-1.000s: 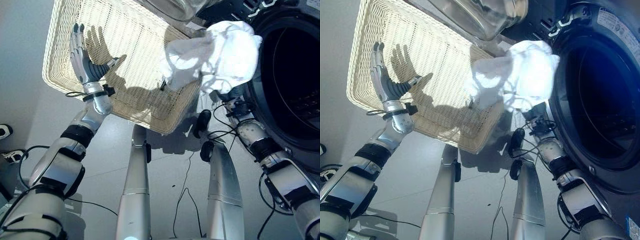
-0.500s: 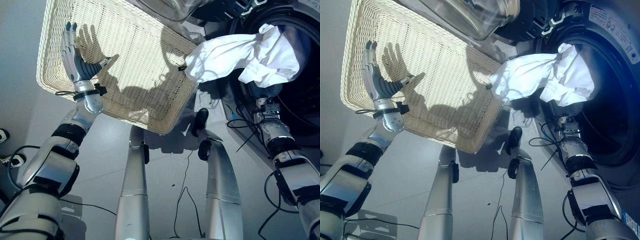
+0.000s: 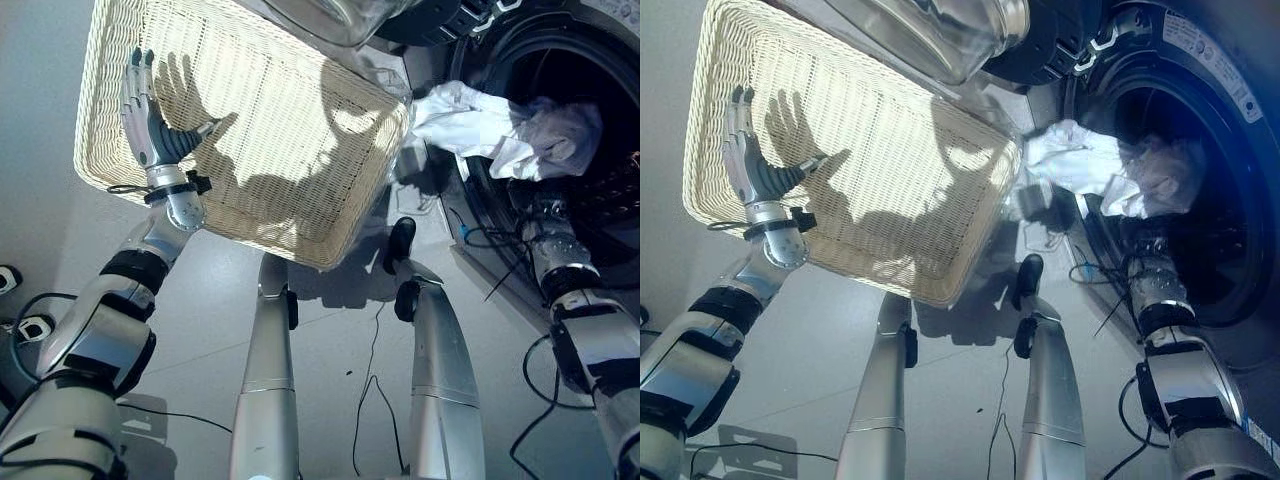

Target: Put the clothes into the washing machine.

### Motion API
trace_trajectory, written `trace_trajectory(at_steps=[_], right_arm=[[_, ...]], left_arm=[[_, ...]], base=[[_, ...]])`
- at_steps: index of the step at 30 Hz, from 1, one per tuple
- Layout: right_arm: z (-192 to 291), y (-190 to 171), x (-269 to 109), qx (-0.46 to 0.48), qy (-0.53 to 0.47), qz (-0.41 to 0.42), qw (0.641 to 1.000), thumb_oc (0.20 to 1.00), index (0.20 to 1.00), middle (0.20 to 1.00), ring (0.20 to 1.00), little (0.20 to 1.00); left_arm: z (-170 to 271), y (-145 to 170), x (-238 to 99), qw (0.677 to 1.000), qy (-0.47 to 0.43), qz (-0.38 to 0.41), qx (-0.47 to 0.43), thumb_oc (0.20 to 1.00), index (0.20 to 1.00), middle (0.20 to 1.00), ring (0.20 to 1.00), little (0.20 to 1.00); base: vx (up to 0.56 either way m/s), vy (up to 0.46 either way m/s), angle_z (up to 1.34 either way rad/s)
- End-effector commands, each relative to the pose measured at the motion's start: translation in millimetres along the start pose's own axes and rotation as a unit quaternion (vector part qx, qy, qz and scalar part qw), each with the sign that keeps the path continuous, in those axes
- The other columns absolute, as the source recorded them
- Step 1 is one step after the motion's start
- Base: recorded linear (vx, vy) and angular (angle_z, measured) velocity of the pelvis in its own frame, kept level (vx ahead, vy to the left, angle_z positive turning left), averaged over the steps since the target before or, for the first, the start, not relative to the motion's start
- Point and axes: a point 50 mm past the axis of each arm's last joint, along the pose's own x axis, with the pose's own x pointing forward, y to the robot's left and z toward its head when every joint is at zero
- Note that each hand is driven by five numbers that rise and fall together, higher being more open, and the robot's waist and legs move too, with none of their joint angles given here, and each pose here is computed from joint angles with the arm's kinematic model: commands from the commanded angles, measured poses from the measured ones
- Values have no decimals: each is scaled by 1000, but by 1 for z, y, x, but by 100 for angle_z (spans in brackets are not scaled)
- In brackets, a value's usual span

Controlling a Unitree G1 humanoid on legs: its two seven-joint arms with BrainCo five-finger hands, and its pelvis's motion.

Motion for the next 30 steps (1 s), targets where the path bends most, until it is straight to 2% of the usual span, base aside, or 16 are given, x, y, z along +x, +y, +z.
trace_trajectory(at_steps=[1, 2, 3, 6, 11, 18, 20, 23, 24, 25, 26, 27, 29, 30], right_arm=[[144, 15, -26, 91, -371, -63, 922, 200, 200, 200, 200, 200], [149, 23, -30, 95, -387, -53, 916, 253, 253, 253, 253, 253], [158, 43, -38, 79, -414, -18, 907, 1000, 1000, 1000, 1000, 1000], [171, 59, -42, 43, -415, 18, 908, 1000, 1000, 1000, 1000, 1000], [179, 38, -27, -38, -359, 34, 932, 1000, 1000, 1000, 1000, 1000], [144, 32, -12, -220, -293, -34, 930, 1000, 1000, 1000, 1000, 1000], [128, 31, -6, -329, -257, -72, 906, 1000, 1000, 1000, 1000, 1000], [118, 27, -3, -408, -226, -101, 879, 1000, 1000, 1000, 1000, 1000], [118, 27, -3, -408, -226, -101, 879, 1000, 1000, 1000, 1000, 1000], [110, 27, -1, -489, -217, -109, 838, 1000, 1000, 1000, 1000, 1000], [106, 30, -1, -525, -222, -111, 814, 1000, 1000, 1000, 1000, 1000], [105, 31, -1, -526, -223, -111, 813, 1000, 1000, 1000, 1000, 1000], [92, 40, -3, -613, -259, -91, 741, 1000, 1000, 1000, 1000, 1000], [84, 42, -4, -622, -269, -81, 731, 1000, 1000, 1000, 1000, 1000]], left_arm=[[3, 12, -1, 999, -26, 42, -12, 1000, 1000, 1000, 1000, 1000], [3, 14, 1, 999, -28, 42, -10, 1000, 1000, 1000, 1000, 1000], [3, 17, 3, 999, -31, 43, -8, 1000, 1000, 1000, 1000, 1000], [3, 26, 16, 999, -32, 43, -4, 1000, 1000, 1000, 1000, 1000], [5, 27, 24, 999, -43, 27, -6, 1000, 1000, 1000, 1000, 1000], [18, 17, 28, 998, -57, 11, -12, 1000, 1000, 1000, 1000, 1000], [24, 13, 30, 998, -65, 7, -14, 1000, 1000, 1000, 1000, 1000], [27, 13, 34, 998, -67, 0, -16, 1000, 1000, 1000, 1000, 1000], [27, 13, 34, 998, -67, 0, -16, 1000, 1000, 1000, 1000, 1000], [28, 11, 34, 998, -67, -5, -18, 1000, 1000, 1000, 1000, 1000], [28, 11, 35, 998, -65, -9, -22, 1000, 1000, 1000, 1000, 1000], [28, 11, 35, 998, -65, -9, -22, 1000, 1000, 1000, 1000, 1000], [29, 9, 35, 998, -57, -19, -31, 1000, 1000, 1000, 1000, 1000], [28, 8, 33, 998, -55, -20, -34, 1000, 1000, 1000, 1000, 1000]], base=[[-14, -88, -4], [-18, -67, -4], [0, 0, 0], [-3, -7, -1], [14, -23, 0], [10, -21, 3], [2, -43, 6], [-1, -13, 1], [0, 0, 0], [0, 0, 0], [0, 0, 0], [0, 0, 0], [0, 0, 0], [-11, 30, 1]])
